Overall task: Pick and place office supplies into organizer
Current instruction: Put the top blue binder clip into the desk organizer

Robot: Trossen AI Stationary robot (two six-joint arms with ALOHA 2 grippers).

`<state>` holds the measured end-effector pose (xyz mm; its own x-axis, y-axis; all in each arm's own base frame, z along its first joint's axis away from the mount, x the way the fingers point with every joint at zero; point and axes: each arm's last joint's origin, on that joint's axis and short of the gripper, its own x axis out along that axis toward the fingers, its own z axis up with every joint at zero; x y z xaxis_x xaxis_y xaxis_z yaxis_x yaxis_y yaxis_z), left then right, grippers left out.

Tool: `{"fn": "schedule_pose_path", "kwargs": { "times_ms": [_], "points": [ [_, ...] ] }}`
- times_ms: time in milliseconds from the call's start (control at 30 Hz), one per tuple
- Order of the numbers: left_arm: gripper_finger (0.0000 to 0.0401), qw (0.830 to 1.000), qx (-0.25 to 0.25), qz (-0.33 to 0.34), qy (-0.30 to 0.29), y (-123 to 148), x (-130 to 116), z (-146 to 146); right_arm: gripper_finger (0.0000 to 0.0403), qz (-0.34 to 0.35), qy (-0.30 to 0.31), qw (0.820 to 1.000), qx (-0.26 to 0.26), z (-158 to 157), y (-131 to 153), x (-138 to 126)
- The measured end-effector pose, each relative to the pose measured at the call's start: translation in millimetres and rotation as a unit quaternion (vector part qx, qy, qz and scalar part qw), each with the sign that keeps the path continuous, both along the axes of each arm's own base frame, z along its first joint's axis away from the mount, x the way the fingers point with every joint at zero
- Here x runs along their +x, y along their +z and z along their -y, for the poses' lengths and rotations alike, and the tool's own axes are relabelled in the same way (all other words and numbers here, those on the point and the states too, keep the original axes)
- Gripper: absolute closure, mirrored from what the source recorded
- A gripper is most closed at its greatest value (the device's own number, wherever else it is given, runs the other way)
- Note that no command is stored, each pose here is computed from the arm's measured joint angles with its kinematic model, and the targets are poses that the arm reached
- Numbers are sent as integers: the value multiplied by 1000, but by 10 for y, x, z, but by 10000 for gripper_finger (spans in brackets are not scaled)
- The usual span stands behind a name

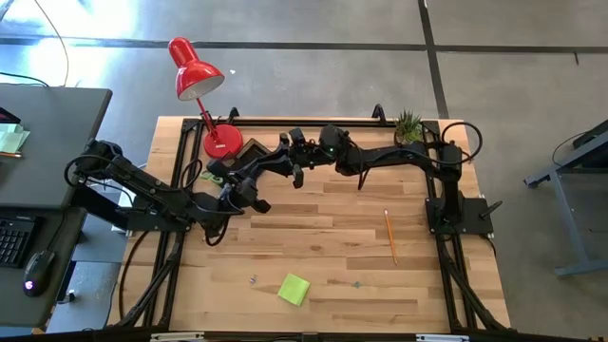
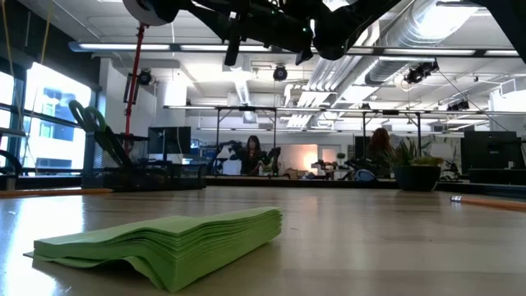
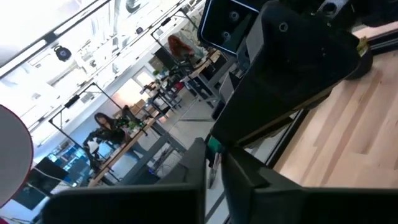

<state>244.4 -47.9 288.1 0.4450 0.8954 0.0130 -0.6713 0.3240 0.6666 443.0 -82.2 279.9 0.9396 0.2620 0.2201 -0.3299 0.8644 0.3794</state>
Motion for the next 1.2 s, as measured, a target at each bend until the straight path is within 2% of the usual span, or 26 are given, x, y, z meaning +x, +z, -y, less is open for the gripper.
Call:
{"fn": "schedule_pose_path", "kwargs": {
  "times_ms": [167,300,500,667,800,933,1033,1100,1200],
  "points": [
    [382,1000,1,-5,4,-6,-1,0,329,-2,-1,1000,0,1,-9,2],
    [397,999,11,-28,15,-8,-10,10,329,-9,4,1000,0,39,-23,-3],
    [399,997,18,-53,46,-5,-42,24,329,-48,46,998,-5,229,-92,-51],
    [399,997,21,-64,47,-73,-43,15,329,-65,70,995,-42,445,-149,-122],
    [400,997,11,-71,8,-276,-45,-13,329,-84,86,989,-84,541,-230,-160],
    [400,997,-30,-76,-17,-432,-28,-189,329,-88,80,982,-145,526,-294,-156],
    [400,992,-92,-71,-54,-489,-37,-371,329,-94,56,975,-194,473,-274,-166],
    [400,985,-140,-56,-85,-478,-56,-473,329,-110,29,962,-248,416,-215,-207],
    [400,971,-203,-46,-121,-440,-145,-615,329,-165,-33,927,-336,303,-111,-302]
  ]
}}
